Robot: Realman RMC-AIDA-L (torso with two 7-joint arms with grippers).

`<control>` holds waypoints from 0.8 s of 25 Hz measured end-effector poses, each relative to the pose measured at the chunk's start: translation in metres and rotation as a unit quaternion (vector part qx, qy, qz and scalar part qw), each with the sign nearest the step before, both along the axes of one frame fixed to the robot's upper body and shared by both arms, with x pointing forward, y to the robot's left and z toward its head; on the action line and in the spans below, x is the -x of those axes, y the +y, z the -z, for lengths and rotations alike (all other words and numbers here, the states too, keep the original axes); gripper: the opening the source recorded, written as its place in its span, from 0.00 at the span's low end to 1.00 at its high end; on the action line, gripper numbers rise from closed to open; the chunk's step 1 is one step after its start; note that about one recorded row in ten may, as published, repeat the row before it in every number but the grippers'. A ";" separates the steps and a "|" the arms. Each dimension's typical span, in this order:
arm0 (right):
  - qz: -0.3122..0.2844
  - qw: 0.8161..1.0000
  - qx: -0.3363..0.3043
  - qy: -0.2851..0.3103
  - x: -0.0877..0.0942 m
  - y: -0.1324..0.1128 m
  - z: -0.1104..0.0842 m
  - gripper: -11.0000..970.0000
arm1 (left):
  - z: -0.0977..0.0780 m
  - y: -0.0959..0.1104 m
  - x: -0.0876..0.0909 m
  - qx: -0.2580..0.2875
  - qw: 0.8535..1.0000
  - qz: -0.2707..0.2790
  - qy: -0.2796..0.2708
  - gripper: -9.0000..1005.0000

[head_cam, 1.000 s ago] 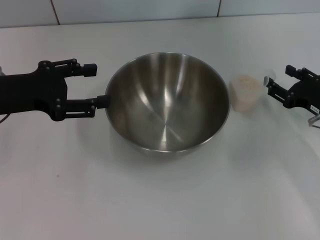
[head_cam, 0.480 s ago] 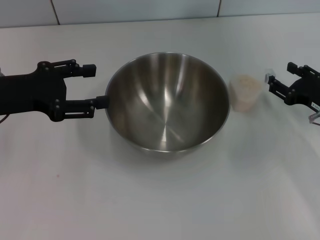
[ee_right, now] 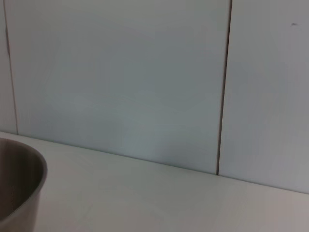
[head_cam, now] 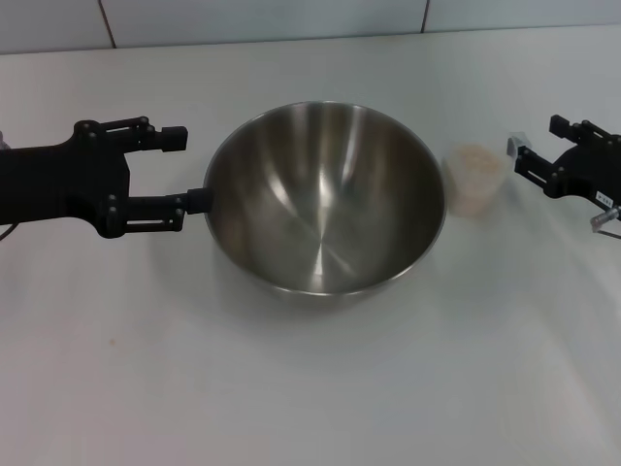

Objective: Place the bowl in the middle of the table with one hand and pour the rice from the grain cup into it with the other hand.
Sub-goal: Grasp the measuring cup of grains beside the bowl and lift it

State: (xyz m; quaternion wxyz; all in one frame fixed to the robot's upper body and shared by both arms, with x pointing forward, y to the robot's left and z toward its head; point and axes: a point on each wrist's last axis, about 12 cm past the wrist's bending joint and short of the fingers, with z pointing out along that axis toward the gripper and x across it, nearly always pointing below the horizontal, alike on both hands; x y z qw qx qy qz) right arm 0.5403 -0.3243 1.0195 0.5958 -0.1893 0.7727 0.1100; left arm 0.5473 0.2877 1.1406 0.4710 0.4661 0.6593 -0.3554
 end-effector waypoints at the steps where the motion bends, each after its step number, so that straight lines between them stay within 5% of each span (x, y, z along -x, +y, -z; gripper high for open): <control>1: 0.000 1.000 0.000 0.000 0.000 0.000 0.000 0.69 | 0.000 0.000 0.000 0.000 1.000 0.000 0.000 0.80; 13: -0.011 1.000 0.013 -0.008 0.000 0.004 0.001 0.66 | 0.000 0.000 0.000 -0.002 1.000 -0.001 0.000 0.80; 20: -0.011 1.000 0.012 -0.007 0.001 0.005 0.002 0.40 | 0.001 -0.001 -0.001 -0.008 1.000 -0.001 0.002 0.80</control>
